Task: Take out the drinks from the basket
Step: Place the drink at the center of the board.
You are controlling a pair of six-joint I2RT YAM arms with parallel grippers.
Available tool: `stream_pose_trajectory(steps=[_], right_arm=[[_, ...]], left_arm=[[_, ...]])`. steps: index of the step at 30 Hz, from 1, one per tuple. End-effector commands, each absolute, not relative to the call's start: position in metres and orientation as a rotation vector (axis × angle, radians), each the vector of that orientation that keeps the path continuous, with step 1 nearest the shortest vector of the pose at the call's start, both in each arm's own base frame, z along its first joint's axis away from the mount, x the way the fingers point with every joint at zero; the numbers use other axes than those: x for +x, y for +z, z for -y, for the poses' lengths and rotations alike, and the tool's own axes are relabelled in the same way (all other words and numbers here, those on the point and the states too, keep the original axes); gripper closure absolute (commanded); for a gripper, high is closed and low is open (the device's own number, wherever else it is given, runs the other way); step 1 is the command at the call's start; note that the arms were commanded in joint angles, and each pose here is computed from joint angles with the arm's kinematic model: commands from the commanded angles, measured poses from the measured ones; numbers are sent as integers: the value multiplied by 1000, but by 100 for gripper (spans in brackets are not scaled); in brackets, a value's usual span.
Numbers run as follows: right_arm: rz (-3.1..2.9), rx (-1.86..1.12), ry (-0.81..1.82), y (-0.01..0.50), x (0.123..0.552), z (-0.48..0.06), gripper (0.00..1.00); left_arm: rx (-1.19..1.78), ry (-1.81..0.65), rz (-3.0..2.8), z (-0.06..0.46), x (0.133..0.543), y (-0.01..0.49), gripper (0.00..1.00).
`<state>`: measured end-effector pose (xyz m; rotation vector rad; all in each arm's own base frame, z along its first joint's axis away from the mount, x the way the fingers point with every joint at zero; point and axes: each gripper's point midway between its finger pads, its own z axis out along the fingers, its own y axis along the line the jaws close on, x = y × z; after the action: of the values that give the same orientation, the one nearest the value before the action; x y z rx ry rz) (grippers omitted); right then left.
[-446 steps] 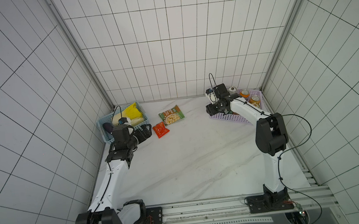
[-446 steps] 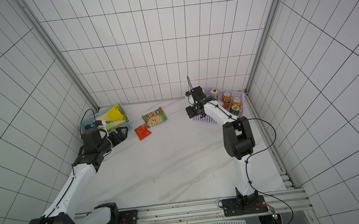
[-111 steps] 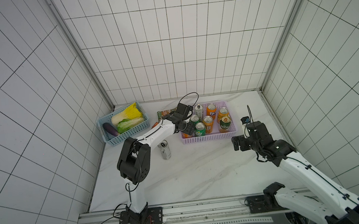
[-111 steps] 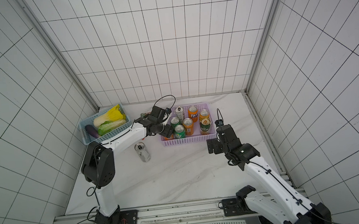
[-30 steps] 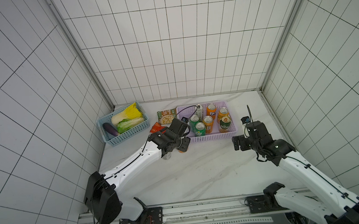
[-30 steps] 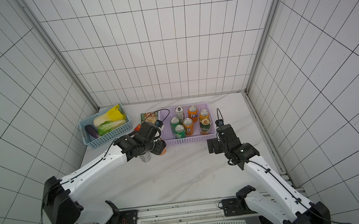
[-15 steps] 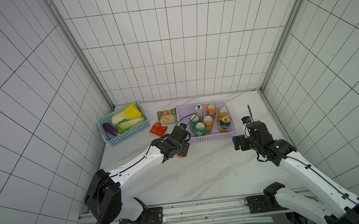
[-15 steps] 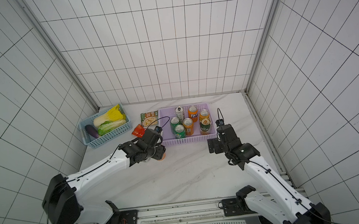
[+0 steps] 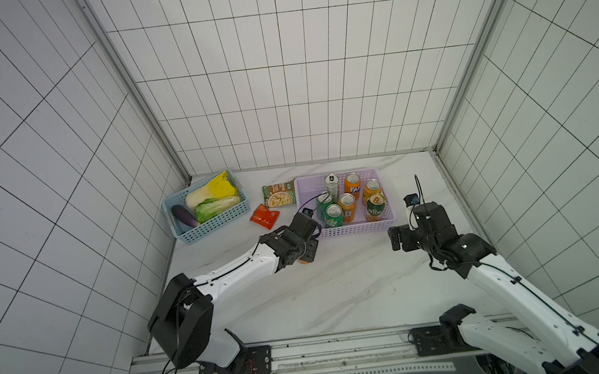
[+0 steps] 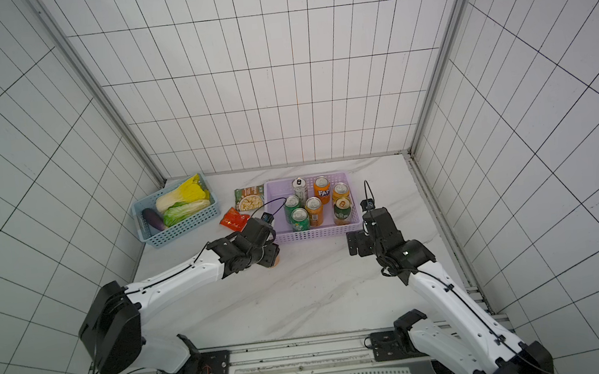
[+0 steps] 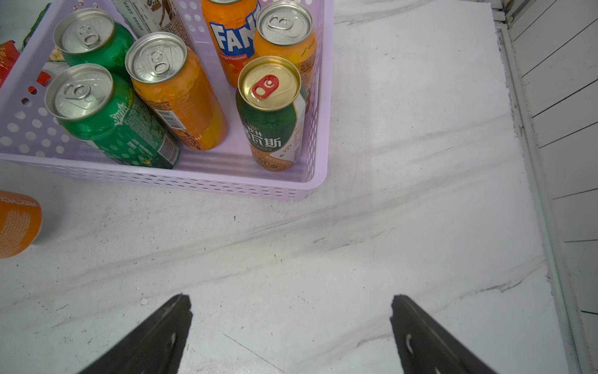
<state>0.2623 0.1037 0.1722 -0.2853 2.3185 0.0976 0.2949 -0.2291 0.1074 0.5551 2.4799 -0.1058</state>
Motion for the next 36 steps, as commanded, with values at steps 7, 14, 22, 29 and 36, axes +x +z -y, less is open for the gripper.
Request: stream_pose_trajectory(steps=[7, 14, 22, 29, 36], right_arm=[[-2317, -274, 106, 174, 264, -103, 0], [-2318, -275, 107, 174, 264, -103, 1], [-2320, -281, 103, 173, 264, -104, 0], [-2316, -283, 100, 174, 264, -103, 0], [-2307, -285, 98, 178, 264, -103, 0]], left_arm=[[505, -129, -2406, 240, 310, 113, 42], [504, -108, -2422, 239, 311, 104, 42], [506, -102, -2427, 238, 311, 102, 40], [506, -107, -2418, 238, 311, 109, 35], [497, -122, -2393, 239, 312, 123, 25]])
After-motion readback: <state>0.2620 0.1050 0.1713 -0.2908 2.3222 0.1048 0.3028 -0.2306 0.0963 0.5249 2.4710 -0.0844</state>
